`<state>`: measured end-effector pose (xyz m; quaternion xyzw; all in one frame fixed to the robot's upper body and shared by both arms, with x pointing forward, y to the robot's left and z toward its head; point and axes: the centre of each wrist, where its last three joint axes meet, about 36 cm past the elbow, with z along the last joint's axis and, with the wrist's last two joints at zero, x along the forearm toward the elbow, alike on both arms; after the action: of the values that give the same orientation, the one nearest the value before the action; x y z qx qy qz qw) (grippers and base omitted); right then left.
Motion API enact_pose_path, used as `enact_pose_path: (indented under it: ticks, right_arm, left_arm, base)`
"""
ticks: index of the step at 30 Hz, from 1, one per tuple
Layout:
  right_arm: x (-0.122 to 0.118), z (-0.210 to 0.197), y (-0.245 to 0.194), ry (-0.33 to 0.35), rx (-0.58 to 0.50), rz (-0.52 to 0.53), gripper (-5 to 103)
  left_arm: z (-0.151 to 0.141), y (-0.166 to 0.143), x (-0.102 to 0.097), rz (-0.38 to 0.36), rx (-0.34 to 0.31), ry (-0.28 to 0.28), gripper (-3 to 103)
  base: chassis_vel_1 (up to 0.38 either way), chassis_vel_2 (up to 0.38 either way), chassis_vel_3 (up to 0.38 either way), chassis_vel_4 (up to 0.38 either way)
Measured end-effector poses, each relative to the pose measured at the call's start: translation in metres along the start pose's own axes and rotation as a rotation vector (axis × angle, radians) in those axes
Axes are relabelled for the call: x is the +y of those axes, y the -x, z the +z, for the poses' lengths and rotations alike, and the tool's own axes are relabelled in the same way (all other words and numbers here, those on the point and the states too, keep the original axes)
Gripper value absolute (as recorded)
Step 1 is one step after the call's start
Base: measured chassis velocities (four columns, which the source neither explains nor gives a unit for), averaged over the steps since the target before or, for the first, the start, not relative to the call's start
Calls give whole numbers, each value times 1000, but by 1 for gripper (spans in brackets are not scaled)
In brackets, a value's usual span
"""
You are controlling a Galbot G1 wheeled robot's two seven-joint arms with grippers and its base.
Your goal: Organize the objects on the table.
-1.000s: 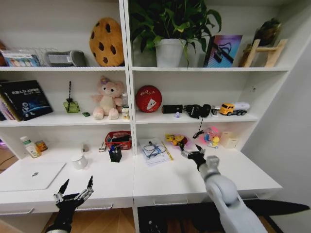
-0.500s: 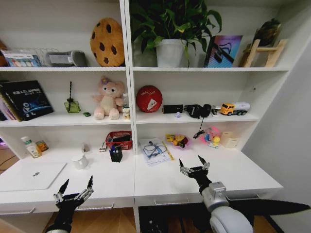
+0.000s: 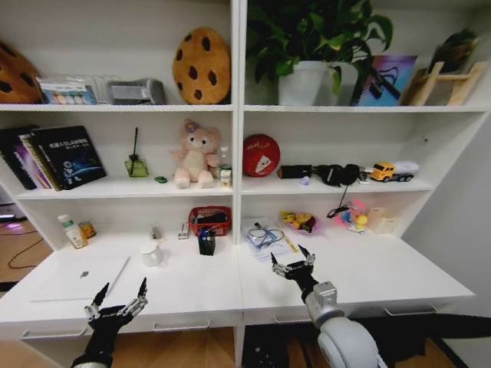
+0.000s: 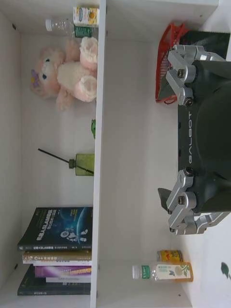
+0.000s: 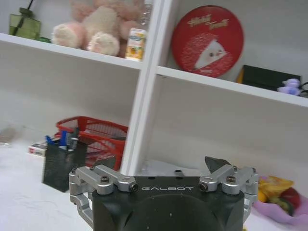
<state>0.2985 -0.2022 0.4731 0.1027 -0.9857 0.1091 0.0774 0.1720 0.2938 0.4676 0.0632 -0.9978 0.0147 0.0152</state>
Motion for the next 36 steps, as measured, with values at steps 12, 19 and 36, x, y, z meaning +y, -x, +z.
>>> enact_pose_path:
  ticks: [12, 19, 36]
  right_arm:
    - [8, 2, 8, 2, -5, -33, 100]
    - [6, 5, 11, -8, -42, -35, 100]
    - [-3, 12, -3, -23, -74, 4, 100]
  left_arm:
    - [0, 0, 0, 0, 0, 0, 100]
    - [0, 0, 0, -1, 0, 0, 100]
    - [0, 0, 0, 0, 0, 0, 100]
  base:
    - [362, 352, -358, -358]
    - [348, 341, -364, -350]
    - [124, 83, -101, -108]
